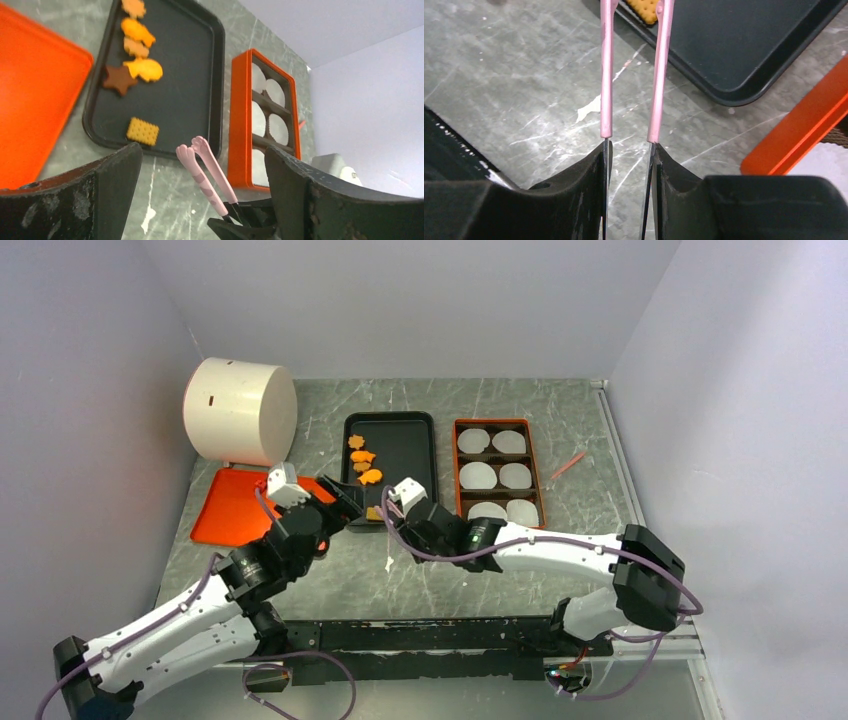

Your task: Pack the cookies

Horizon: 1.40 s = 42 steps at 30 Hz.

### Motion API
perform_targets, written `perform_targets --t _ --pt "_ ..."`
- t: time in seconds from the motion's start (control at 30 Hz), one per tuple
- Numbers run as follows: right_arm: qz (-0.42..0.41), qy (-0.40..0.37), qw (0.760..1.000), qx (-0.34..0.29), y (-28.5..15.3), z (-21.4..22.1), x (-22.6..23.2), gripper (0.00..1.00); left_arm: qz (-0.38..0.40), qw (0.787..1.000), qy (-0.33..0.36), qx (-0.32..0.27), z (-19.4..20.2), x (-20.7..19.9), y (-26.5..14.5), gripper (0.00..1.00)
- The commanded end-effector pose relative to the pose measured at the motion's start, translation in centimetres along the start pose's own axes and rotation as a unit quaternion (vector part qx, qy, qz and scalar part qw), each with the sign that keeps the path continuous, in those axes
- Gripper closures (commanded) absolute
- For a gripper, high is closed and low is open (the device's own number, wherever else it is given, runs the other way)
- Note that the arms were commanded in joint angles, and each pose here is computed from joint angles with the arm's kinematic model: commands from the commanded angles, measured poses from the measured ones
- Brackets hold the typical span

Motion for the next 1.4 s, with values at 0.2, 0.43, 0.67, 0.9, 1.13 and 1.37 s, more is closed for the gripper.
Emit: perform_targets --t 0.2,0.43,0.67,0.9,1.13,1.37 --pt "-0.002 0.006 1.0 -0.01 0.9 -3.1 -4.5 0.65 -0.021 0.966 0.251 -0.055 -6.3 -4.7 0.1 0.02" --pt "-0.001 -0.027 1.0 0.001 2.7 -4.0 -7.4 0.64 -0.024 0.961 0.276 -0.005 -9.9 -4.1 4.4 0.02" --pt "-0.01 -0.073 0.997 0.033 4.7 -4.5 -8.6 0.64 -0.045 0.959 0.28 -0.017 -12.3 -1.6 5.4 0.02" --pt "-0.012 -0.104 0.993 0.055 7.0 -4.8 -9.7 0.62 -0.072 0.944 0.322 -0.025 -12.1 0.9 4.2 0.02" --pt "-0.013 -0.115 0.989 0.087 9.8 -4.2 -10.5 0.59 -0.08 0.939 0.334 -0.027 -11.9 1.8 3.6 0.02" --pt "-0.025 -0.131 0.986 0.098 11.5 -4.3 -10.7 0.56 -0.109 0.934 0.336 -0.047 -12.6 2.3 3.2 0.02"
Point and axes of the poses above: each gripper's point midway between its finger pads, its own y axis out along the fingers, its own x axis along the line the jaws close on, z = x × y, the point moved 6 cm from there along -y, back along the fingers, and after that the axes turned 6 degrees about -y, right-handed, at the moved point
